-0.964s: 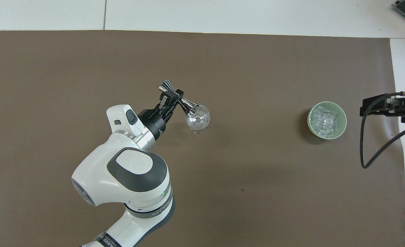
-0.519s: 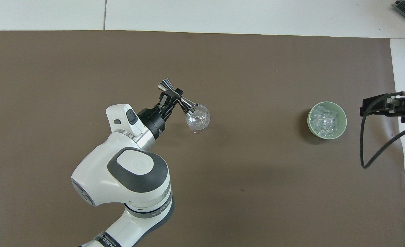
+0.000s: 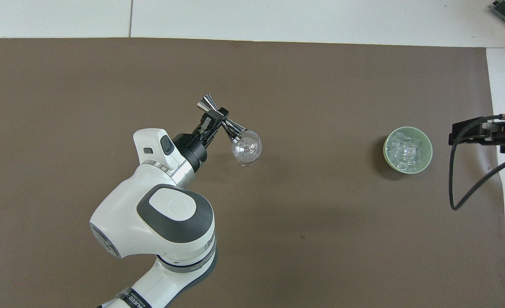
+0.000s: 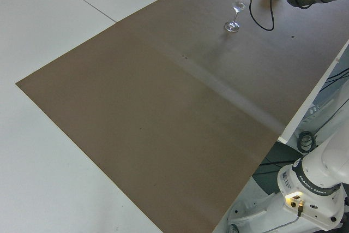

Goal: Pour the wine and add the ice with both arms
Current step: 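Hold the jigger tilted over the wine glass with the left gripper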

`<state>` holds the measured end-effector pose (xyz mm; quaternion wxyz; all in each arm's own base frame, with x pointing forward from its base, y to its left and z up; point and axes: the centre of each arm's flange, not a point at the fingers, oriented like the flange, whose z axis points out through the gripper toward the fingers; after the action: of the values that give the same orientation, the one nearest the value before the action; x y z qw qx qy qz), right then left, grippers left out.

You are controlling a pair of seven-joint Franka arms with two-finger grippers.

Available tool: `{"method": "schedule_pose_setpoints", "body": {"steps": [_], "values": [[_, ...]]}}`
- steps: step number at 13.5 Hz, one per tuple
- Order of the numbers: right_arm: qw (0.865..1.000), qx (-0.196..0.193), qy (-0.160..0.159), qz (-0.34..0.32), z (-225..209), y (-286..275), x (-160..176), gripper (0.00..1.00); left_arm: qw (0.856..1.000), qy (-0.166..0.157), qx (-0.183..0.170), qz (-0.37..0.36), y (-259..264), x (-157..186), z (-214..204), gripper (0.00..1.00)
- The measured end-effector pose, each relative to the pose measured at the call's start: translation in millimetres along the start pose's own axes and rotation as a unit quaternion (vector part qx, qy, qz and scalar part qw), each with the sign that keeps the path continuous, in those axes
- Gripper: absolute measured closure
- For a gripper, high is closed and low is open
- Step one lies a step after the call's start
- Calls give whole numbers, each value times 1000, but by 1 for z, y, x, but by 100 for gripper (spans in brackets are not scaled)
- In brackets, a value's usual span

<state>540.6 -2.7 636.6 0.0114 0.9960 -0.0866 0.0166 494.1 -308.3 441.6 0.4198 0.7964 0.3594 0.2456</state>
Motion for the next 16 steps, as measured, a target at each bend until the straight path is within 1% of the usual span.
{"method": "schedule_pose_setpoints", "body": {"steps": [7, 16], "values": [[1000, 0, 0, 0, 0, 0, 0, 0, 1000, 3, 0, 17, 1, 0, 0, 78], [1000, 0, 0, 0, 0, 0, 0, 0, 1000, 3, -1, 18, 3, 0, 1, 78]]}}
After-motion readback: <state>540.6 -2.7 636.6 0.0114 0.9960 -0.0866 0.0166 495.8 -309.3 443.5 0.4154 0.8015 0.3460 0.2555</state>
